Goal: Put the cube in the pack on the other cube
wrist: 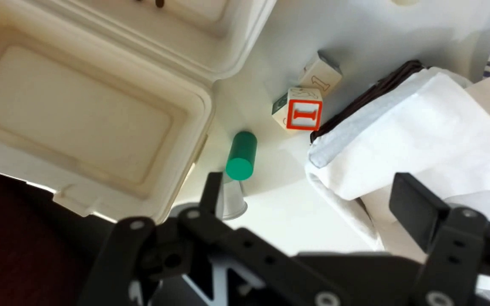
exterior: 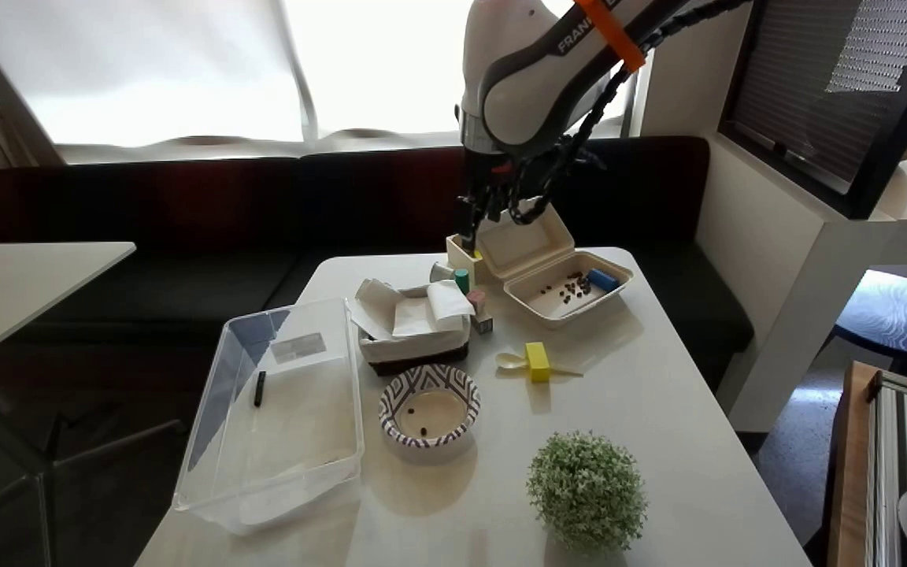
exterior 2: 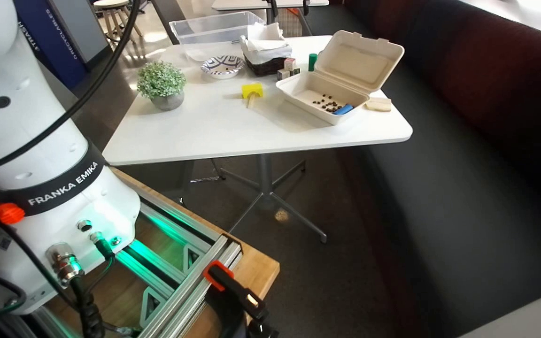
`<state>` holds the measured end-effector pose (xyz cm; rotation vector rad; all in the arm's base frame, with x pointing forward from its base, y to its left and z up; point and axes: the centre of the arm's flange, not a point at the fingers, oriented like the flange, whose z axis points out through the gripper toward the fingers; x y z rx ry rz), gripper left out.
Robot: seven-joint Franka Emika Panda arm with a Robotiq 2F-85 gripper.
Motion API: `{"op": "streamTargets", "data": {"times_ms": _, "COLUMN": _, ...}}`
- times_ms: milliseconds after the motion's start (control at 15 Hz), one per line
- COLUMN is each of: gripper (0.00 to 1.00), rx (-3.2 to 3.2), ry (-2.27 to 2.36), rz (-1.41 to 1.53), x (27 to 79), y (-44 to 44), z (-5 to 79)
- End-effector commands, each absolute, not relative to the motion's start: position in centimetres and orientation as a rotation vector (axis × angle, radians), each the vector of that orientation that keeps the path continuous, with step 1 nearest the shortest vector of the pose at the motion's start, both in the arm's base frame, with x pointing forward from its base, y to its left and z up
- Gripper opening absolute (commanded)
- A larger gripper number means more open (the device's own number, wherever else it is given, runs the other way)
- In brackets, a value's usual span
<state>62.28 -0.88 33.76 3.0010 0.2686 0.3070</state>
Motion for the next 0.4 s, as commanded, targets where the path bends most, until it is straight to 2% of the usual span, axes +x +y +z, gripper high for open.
{"op": "streamTargets", "data": {"times_ms": 0, "gripper": 1.0, "rx": 3.058, "ry": 0.234, "rz": 0.258, "x": 59.7, "y": 0.1, "z": 36.2}}
{"op": "streamTargets", "data": {"times_ms": 67, "gripper": 1.0, "rx": 3.116, "ry": 0.23, "rz": 0.285, "x": 58.9, "y": -0.1, "z": 37.0}}
{"op": "streamTargets", "data": {"times_ms": 133, "gripper": 1.0, "rx": 3.049, "ry": 0.231, "rz": 0.296, "x": 61.3, "y": -0.1, "z": 35.9}}
{"op": "streamTargets", "data": {"times_ms": 333, "gripper": 1.0, "rx": 3.053, "ry": 0.233, "rz": 0.309, "x": 61.1, "y": -0.1, "z": 36.5}}
